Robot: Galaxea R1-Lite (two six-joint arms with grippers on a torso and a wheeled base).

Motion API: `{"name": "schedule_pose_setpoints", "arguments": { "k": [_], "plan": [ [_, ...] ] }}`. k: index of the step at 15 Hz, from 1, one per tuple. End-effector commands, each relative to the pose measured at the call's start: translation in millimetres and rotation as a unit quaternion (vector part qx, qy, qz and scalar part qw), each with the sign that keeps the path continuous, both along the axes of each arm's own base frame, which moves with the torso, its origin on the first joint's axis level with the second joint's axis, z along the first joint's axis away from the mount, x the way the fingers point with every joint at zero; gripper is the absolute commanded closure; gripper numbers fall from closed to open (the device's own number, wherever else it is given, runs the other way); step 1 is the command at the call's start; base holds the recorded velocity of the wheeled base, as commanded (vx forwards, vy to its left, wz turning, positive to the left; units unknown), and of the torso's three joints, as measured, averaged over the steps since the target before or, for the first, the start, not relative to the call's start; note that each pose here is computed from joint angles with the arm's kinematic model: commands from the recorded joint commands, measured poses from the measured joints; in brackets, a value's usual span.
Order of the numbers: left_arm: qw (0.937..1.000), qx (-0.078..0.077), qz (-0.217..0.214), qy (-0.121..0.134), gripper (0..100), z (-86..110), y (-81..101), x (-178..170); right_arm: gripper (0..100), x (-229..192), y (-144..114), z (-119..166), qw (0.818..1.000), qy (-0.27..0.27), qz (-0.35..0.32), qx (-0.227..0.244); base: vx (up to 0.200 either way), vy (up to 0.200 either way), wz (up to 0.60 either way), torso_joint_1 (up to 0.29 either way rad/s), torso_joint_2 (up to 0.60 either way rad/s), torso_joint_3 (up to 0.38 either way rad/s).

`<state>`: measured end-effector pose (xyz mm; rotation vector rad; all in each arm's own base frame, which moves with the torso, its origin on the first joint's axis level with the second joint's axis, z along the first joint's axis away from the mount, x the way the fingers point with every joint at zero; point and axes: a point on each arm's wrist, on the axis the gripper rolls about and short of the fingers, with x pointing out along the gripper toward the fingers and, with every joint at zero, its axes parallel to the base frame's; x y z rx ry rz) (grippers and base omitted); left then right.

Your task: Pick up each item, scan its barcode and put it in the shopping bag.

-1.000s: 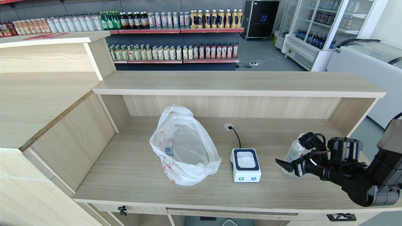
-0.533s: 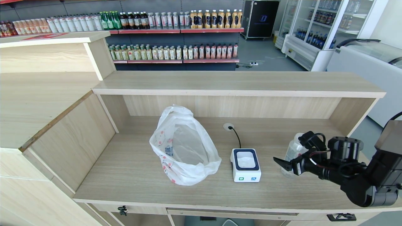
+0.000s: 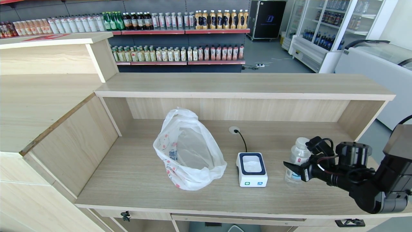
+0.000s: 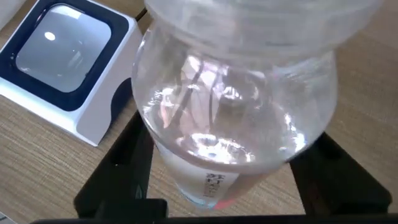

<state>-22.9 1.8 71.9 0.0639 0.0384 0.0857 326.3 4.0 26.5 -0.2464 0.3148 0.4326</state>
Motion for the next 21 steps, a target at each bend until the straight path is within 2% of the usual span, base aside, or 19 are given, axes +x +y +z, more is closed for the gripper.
{"name": "schedule_pose_setpoints", "arguments": {
  "k": [1,6,8,9,10,12,15,17,18,19,21],
  "plan": [
    [1.0,-0.001,0.0,0.0,0,0.0,0.0,0,100,0,0,0,1.0,0.001,0.0,0.0,0.0,0.0,0.0,0.0,0.0,0.0],
    [1.0,0.0,0.0,0.0,0,0.0,0.0,0,100,1,-1,4,1.0,-0.003,-0.005,0.011,0.0,0.0,0.0,0.0,0.0,0.0],
    [1.0,0.0,0.0,0.0,0,0.0,0.0,0,100,-2,-1,19,0.999,-0.015,-0.007,0.034,0.0,0.0,0.0,0.0,0.0,0.0],
    [1.0,-0.001,0.0,0.0,0,0.0,0.0,0,100,-4,1,37,0.997,-0.026,0.004,0.069,0.0,0.0,0.0,0.0,0.0,0.0],
    [1.0,0.0,0.0,0.0,0,0.0,0.0,0,100,-9,5,65,0.993,-0.032,0.014,0.115,0.0,0.0,0.0,0.0,0.0,0.0],
    [1.0,0.0,0.0,0.0,0,0.0,0.0,0,100,-31,12,121,0.983,-0.022,0.037,0.176,0.0,0.0,0.0,0.0,0.0,0.0],
    [1.0,0.0,0.0,0.0,0,0.0,0.0,0,100,-79,15,203,0.956,-0.007,0.11,0.272,0.0,0.0,0.0,0.0,0.0,0.0],
    [1.0,0.0,0.0,0.0,0,0.0,0.0,0,100,-96,17,238,0.939,-0.022,0.178,0.295,0.0,0.0,0.0,0.0,0.0,0.0],
    [1.0,0.0,0.0,0.0,0,0.0,0.0,0,100,-98,17,246,0.934,-0.024,0.193,0.3,0.0,0.0,0.0,0.0,0.0,0.0],
    [1.0,0.0,0.0,0.0,0,0.0,0.0,0,100,-103,23,271,0.916,-0.025,0.248,0.315,0.0,0.0,0.0,0.0,0.0,0.0],
    [1.0,0.0,0.0,0.0,0,0.0,0.0,0,100,-107,32,293,0.899,-0.025,0.285,0.331,0.0,0.0,0.0,0.0,0.0,0.0]
  ]
}}
